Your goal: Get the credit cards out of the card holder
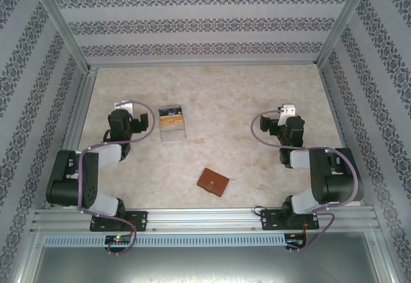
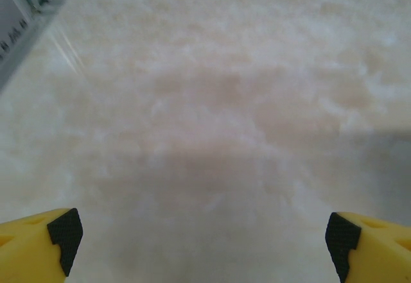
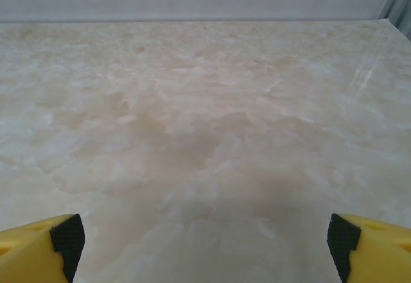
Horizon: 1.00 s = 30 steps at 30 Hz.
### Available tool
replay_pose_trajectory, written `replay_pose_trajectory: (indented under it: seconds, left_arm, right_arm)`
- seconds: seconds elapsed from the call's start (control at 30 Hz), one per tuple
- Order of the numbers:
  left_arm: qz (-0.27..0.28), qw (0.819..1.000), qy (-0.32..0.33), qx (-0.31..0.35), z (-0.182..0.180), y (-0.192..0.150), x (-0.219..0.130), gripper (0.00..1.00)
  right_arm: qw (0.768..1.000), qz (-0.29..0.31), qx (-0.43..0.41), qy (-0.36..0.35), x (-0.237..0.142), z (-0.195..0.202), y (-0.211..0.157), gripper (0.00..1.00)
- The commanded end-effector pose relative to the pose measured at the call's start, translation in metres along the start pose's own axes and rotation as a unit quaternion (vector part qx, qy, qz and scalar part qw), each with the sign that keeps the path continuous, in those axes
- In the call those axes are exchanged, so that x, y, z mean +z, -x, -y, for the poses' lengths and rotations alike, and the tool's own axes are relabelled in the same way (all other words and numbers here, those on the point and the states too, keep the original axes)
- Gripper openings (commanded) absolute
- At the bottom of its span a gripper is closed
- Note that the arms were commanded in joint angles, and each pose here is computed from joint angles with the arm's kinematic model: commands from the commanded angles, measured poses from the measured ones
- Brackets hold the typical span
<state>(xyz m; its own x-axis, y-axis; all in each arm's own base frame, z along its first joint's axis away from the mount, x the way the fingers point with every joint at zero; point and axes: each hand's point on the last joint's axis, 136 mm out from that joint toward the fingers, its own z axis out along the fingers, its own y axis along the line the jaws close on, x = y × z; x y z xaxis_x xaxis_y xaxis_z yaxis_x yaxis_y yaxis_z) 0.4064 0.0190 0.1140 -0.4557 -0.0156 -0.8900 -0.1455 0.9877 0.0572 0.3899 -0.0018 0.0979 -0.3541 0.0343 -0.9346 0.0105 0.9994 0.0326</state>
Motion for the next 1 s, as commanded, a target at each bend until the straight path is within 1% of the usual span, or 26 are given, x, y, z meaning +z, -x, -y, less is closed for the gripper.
replay_pose_trajectory:
  seconds: [0.0, 0.07, 0.1, 0.17, 0.23, 0.27, 0.4, 0.47, 0.5, 0.57, 0.7, 0.8, 0.97]
  left_arm:
    - [-0.027, 0.998, 0.047, -0.006, -0.024, 0.027, -0.023, 0.99]
    - [-0.035, 0.997, 0.060, -0.031, -0.030, 0.044, -0.039, 0.99]
    - [-0.040, 0.995, 0.069, -0.057, -0.034, 0.053, -0.048, 0.99]
    - [-0.062, 0.990, 0.077, -0.104, -0.038, 0.065, -0.065, 0.99]
    - [-0.085, 0.986, 0.061, -0.129, -0.034, 0.076, -0.082, 0.99]
    - [-0.095, 0.984, 0.052, -0.142, -0.032, 0.080, -0.088, 0.99]
    - [-0.103, 0.980, -0.005, -0.170, -0.013, 0.086, -0.106, 0.99]
    - [-0.105, 0.978, -0.024, -0.180, -0.007, 0.086, -0.113, 0.99]
    - [-0.105, 0.976, -0.034, -0.185, -0.004, 0.085, -0.116, 0.99]
    - [-0.105, 0.974, -0.045, -0.193, 0.000, 0.084, -0.120, 0.99]
    - [-0.109, 0.972, -0.064, -0.198, 0.008, 0.078, -0.123, 1.00]
    - [-0.116, 0.970, -0.074, -0.200, 0.013, 0.073, -0.121, 0.99]
    - [-0.119, 0.969, -0.087, -0.201, 0.020, 0.072, -0.120, 1.00]
  right_arm:
    - [0.999, 0.023, 0.018, -0.043, -0.012, 0.013, 0.036, 0.98]
    - [0.997, 0.030, 0.031, -0.065, -0.026, 0.020, 0.051, 0.98]
    - [0.994, 0.040, 0.054, -0.082, -0.035, 0.026, 0.060, 0.98]
    - [0.984, 0.047, 0.127, -0.116, -0.054, 0.039, 0.072, 0.98]
    - [0.974, 0.029, 0.184, -0.125, -0.072, 0.043, 0.077, 0.98]
    - [0.972, 0.027, 0.201, -0.117, -0.079, 0.041, 0.080, 0.98]
    - [0.978, 0.019, 0.208, -0.005, -0.099, 0.002, 0.091, 0.98]
    - [0.976, -0.004, 0.213, 0.035, -0.107, -0.017, 0.087, 0.98]
    - [0.976, -0.022, 0.208, 0.052, -0.112, -0.029, 0.083, 0.98]
    - [0.977, -0.064, 0.191, 0.065, -0.121, -0.050, 0.071, 0.98]
    - [0.978, -0.146, 0.114, 0.097, -0.148, -0.102, 0.035, 0.98]
    - [0.972, -0.188, 0.067, 0.123, -0.169, -0.138, 0.007, 0.98]
    - [0.953, -0.254, 0.005, 0.165, -0.201, -0.189, -0.045, 0.98]
